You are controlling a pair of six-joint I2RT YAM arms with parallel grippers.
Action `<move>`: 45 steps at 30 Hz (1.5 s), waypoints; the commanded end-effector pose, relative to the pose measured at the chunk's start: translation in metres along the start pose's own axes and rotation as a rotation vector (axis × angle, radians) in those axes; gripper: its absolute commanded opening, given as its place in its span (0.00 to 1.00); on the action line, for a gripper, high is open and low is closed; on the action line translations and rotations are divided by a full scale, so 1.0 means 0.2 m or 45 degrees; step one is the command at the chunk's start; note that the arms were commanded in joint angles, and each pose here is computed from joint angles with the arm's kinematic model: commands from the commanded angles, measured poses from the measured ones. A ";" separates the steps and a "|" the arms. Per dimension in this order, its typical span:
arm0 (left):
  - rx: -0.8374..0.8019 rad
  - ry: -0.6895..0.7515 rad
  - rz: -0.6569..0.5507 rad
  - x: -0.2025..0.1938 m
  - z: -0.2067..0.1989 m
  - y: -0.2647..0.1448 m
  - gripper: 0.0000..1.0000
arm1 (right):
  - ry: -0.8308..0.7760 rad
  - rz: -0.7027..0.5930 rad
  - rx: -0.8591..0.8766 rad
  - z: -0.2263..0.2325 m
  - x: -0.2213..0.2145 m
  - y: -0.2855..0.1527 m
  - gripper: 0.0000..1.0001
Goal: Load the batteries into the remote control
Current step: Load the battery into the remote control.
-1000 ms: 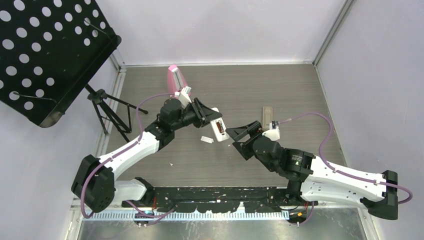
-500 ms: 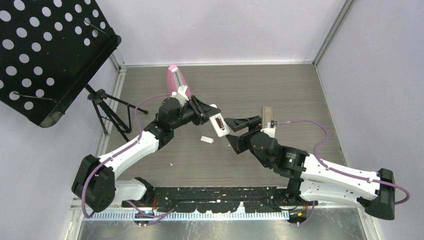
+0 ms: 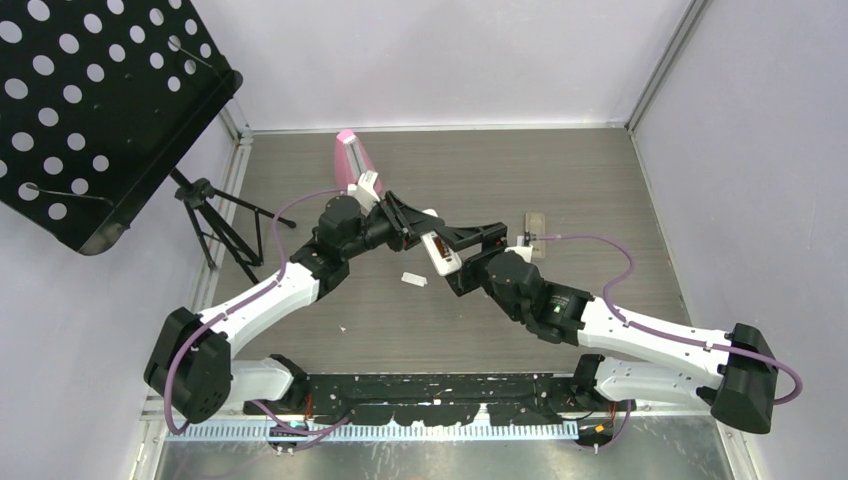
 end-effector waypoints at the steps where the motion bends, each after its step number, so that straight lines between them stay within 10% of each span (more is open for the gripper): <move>1: -0.116 0.061 -0.013 0.01 -0.11 -0.04 0.00 | 0.075 0.030 0.077 0.07 -0.02 0.01 0.83; 31: -0.141 0.063 -0.008 0.00 -0.12 -0.04 0.00 | 0.129 0.079 0.164 0.03 0.03 0.02 0.45; 37: -0.134 0.090 -0.003 0.00 -0.11 -0.04 0.00 | -0.041 0.071 0.239 0.04 0.07 -0.04 0.85; 45: -0.197 0.334 0.113 -0.03 -0.09 -0.08 0.00 | -0.419 0.110 0.304 -0.04 0.18 -0.15 0.86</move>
Point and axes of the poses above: each gripper's point midway between its finger pads, its own y axis out along the fingers, its own z axis along the line the jaws close on, x = y × z, the point moved 4 cm from there along -y, back along the fingers, and after that the axes turned 8 degrees about y, right-handed, at the moved point
